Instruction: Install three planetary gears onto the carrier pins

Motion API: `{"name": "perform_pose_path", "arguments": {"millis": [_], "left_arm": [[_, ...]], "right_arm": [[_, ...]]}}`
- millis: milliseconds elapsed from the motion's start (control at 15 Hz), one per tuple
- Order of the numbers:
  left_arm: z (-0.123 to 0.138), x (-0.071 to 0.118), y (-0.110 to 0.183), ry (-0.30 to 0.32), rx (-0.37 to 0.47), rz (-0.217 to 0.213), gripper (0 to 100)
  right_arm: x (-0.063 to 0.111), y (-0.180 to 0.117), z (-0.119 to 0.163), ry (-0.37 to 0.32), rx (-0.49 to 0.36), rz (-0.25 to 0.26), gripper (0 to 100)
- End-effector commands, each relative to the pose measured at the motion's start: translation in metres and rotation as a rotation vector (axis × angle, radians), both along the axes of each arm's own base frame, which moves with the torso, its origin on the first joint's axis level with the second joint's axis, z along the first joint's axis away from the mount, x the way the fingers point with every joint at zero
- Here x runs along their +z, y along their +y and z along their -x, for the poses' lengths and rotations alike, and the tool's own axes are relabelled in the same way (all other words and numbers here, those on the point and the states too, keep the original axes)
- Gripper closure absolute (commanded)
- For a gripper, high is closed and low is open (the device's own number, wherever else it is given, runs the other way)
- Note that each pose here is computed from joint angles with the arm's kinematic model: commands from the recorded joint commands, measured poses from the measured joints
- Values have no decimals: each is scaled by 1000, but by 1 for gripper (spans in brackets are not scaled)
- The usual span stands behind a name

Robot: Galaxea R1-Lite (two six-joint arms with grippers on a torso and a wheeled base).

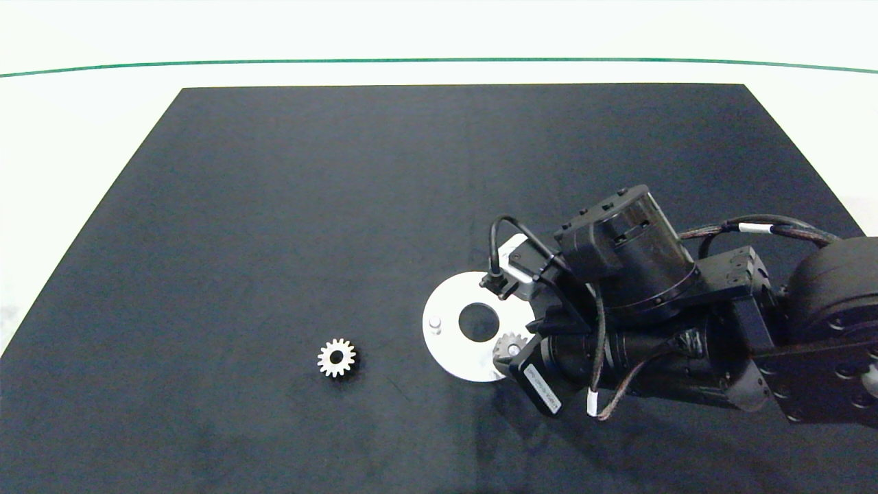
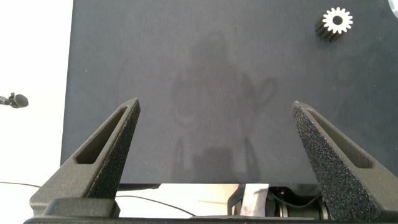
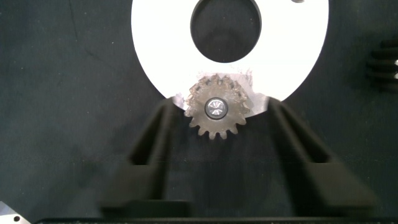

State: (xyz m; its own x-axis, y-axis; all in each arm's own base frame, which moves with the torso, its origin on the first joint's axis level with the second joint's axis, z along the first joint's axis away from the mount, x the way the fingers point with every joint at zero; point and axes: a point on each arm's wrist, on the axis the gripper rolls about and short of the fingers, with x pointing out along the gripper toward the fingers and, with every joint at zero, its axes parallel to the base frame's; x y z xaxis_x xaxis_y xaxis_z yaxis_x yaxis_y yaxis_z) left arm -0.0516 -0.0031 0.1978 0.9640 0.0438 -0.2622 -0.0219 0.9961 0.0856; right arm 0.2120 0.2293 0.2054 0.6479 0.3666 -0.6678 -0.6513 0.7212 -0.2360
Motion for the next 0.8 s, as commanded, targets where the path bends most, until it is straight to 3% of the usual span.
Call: {"name": "perform_pose_path", "arguments": {"millis": [67, 133, 267, 333, 400, 533, 800], "left_arm": [[1, 1, 0, -1, 2, 0, 0], [1, 2, 0, -6, 2, -1, 0], [3, 1, 0, -12, 0, -1, 0], [4, -1, 0, 6, 2, 0, 0], [6, -2, 0, 20, -1, 1, 0], [8, -3, 0, 15, -1, 1, 0], [10, 0, 0, 0, -3, 0, 0]], "right_arm": [[6, -3, 3, -22, -10, -2, 0], [12, -9, 4, -56, -41, 3, 0], [56, -50, 6, -179, -123, -23, 0], [61, -66, -2, -181, -175, -14, 0], [62, -81, -14, -170, -228, -21, 0], [58, -97, -34, -123, -252, -58, 0], [44, -76, -56, -77, -241, -64, 0]]}}
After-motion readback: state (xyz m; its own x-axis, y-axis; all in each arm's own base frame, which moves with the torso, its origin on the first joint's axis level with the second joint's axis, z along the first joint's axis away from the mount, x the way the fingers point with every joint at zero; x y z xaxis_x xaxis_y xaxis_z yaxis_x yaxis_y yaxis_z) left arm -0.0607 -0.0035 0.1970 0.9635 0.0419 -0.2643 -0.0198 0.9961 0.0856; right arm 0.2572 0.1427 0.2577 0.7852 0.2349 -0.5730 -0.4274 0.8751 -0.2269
